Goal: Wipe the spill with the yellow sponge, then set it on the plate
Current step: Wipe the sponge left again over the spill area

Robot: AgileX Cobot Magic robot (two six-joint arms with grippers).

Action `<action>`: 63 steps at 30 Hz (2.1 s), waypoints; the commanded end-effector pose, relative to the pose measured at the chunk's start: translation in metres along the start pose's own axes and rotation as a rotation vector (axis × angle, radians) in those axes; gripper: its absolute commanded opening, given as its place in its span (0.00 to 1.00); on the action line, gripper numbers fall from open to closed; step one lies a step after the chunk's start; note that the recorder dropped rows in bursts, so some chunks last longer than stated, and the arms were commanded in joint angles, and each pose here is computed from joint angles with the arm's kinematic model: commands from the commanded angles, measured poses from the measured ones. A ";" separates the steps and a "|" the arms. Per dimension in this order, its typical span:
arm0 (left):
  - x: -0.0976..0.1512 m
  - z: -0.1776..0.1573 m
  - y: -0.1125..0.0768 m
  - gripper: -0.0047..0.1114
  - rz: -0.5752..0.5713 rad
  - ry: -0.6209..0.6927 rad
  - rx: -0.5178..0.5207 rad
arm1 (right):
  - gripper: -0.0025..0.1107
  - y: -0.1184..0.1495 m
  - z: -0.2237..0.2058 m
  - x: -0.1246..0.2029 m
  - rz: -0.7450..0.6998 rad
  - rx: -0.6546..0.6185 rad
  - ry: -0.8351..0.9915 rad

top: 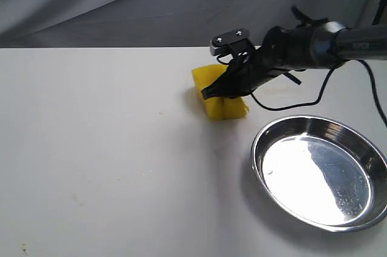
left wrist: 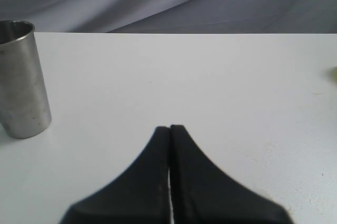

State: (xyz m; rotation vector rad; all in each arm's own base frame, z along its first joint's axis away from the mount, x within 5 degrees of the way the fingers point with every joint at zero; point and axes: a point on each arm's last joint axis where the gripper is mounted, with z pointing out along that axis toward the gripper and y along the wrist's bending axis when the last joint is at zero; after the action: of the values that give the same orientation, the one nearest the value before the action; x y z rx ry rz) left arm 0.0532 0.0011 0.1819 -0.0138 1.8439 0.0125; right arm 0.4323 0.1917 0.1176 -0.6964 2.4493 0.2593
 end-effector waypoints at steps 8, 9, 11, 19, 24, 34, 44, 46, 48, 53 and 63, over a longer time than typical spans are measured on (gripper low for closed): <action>0.000 0.000 0.000 0.04 0.000 -0.012 0.000 | 0.02 0.106 0.019 0.016 -0.194 -0.154 0.085; 0.000 0.000 0.000 0.04 0.000 -0.012 0.000 | 0.02 0.113 0.019 0.017 -0.207 -0.164 0.087; 0.000 0.000 0.000 0.04 0.000 -0.012 0.000 | 0.02 0.126 0.018 0.019 -0.230 -0.183 0.093; 0.000 0.000 0.000 0.04 0.000 -0.012 0.000 | 0.02 0.174 0.014 0.030 -0.368 -0.257 0.124; 0.000 0.000 0.000 0.04 0.000 -0.012 0.000 | 0.02 0.198 0.010 0.034 -0.415 -0.295 0.121; 0.000 0.000 0.000 0.04 0.000 -0.012 0.000 | 0.02 0.235 0.001 0.041 -0.462 -0.424 0.100; 0.000 0.000 0.000 0.04 0.000 -0.012 0.000 | 0.02 0.257 -0.019 0.020 -0.483 -0.588 0.115; 0.000 0.000 0.000 0.04 0.000 -0.012 0.000 | 0.02 0.257 -0.021 0.017 -0.484 -0.589 0.104; 0.000 0.000 0.000 0.04 0.000 -0.012 0.000 | 0.02 0.258 -0.021 0.016 -0.487 -0.589 0.101; 0.000 0.000 0.000 0.04 0.000 -0.012 0.000 | 0.02 0.256 -0.020 0.018 -0.519 -0.582 0.118; 0.000 0.000 0.000 0.04 0.000 -0.012 0.000 | 0.02 0.247 -0.017 0.022 -0.608 -0.500 0.166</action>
State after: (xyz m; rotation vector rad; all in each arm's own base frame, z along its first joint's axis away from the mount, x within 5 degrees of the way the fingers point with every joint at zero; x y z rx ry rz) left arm 0.0532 0.0011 0.1819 -0.0138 1.8439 0.0125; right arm 0.2793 0.3902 0.1330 -1.6106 2.1725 0.6548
